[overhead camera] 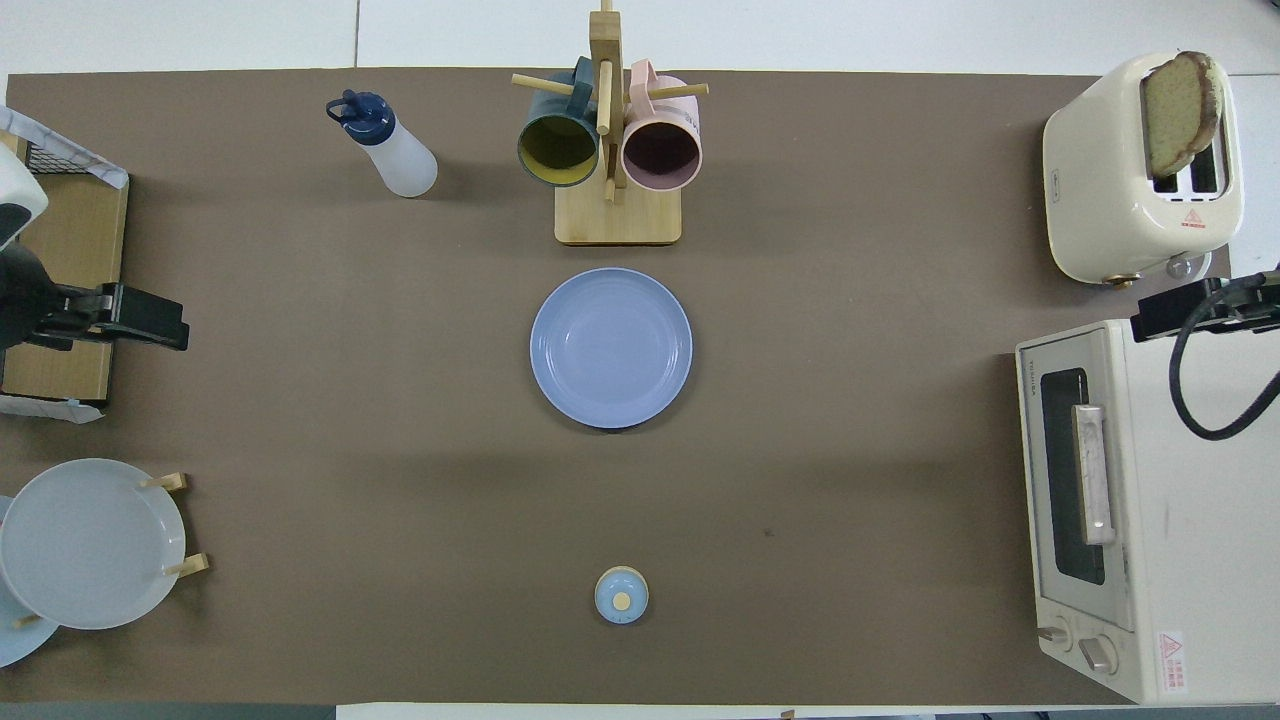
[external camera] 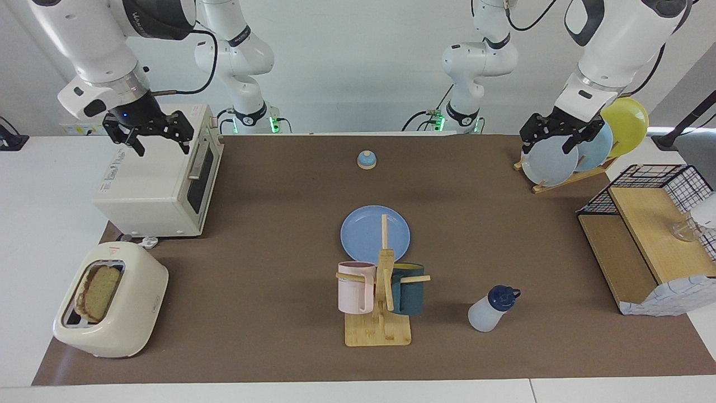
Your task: Put bread on plate and add seasoning
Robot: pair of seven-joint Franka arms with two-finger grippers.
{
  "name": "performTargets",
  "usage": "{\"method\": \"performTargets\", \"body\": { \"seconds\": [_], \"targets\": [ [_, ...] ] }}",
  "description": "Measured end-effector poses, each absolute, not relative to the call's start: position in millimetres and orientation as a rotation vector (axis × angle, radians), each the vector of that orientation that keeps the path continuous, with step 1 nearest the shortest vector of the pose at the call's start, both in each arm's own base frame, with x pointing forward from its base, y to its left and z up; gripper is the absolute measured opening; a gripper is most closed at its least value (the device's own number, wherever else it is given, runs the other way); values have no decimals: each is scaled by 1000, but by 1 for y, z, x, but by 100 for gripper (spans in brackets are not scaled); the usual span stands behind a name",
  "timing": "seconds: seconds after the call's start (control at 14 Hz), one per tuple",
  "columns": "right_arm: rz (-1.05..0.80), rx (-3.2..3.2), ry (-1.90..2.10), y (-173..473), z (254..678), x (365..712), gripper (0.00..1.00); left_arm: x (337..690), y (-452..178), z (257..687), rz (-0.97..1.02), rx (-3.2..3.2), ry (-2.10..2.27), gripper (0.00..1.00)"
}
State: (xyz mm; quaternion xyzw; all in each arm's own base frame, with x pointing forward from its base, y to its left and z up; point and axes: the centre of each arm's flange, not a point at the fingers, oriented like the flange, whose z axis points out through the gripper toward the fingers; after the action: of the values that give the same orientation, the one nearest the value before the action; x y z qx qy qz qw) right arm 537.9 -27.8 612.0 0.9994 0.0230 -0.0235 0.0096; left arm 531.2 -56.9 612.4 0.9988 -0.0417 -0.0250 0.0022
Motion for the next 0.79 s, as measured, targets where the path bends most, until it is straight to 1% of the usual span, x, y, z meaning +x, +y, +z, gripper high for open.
{"method": "performTargets", "body": {
  "seconds": [0.64,0.72,0.79],
  "targets": [
    [-63,3121,78,-27,613,538,100,532,-54,613,-76,3134,-120,100],
    [-38,3120,83,-26,614,540,100,532,-54,613,-76,3134,-121,100],
    [33,3117,88,-26,616,546,100,532,-55,612,-76,3134,-122,100]
  ]
}}
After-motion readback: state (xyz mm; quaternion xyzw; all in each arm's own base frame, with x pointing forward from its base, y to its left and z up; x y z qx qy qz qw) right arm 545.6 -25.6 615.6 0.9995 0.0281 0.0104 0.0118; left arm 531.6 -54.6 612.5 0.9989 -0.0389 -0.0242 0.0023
